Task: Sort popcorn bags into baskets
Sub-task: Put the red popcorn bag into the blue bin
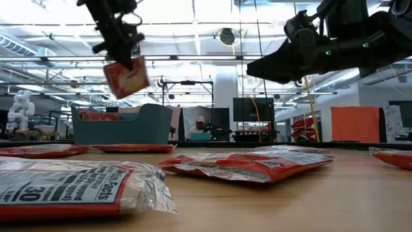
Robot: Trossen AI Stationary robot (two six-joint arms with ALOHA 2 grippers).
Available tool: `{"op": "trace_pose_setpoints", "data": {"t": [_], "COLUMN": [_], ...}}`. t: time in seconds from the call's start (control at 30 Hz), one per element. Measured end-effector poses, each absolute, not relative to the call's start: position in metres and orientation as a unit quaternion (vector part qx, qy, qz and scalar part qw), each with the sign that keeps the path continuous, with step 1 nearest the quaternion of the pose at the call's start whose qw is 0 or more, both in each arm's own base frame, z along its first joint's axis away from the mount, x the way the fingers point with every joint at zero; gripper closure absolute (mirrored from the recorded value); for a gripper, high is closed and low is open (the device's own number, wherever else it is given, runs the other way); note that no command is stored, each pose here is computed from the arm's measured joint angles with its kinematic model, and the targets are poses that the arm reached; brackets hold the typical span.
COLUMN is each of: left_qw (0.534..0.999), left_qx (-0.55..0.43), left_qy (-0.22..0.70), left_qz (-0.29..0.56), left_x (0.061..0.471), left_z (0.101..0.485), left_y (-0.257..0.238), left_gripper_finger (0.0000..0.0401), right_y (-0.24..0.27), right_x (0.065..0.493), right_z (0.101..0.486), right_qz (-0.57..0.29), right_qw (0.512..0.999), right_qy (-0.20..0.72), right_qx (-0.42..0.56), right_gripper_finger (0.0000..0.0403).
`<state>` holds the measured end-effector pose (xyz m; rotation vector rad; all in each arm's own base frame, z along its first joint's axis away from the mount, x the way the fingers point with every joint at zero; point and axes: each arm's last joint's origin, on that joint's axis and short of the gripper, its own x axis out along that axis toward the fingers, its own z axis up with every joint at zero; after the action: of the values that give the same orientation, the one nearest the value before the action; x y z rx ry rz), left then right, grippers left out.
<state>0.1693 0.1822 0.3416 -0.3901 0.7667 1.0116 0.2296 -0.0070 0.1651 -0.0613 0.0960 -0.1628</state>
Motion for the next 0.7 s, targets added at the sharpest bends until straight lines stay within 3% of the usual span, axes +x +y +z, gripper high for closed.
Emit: {"op": "trace_pose_setpoints", "data": {"t": [0.37,0.7], "left_qw": [0.723,0.695], "left_qx": [-0.235,-0.232], "left_qy": [0.42,0.453], "left_qz": [0.496,0.508], "left_x": [0.186,0.198], "left_z": [0.298,0.277], "left_y": [0.212,0.222], "left_gripper_finger": [0.0364,0.0364], "right_y": [-0.007,-0.007], "right_x": [0.229,0.229], "right_z": [0.164,0.163], "right_qz": [-0.083,-0.083], "right_qw": [0.995,0.995], "right_qy": [0.054,0.056], "right_qx": [-0.016,-0.012], "right_gripper_finger": [0.0195,0.0195]}}
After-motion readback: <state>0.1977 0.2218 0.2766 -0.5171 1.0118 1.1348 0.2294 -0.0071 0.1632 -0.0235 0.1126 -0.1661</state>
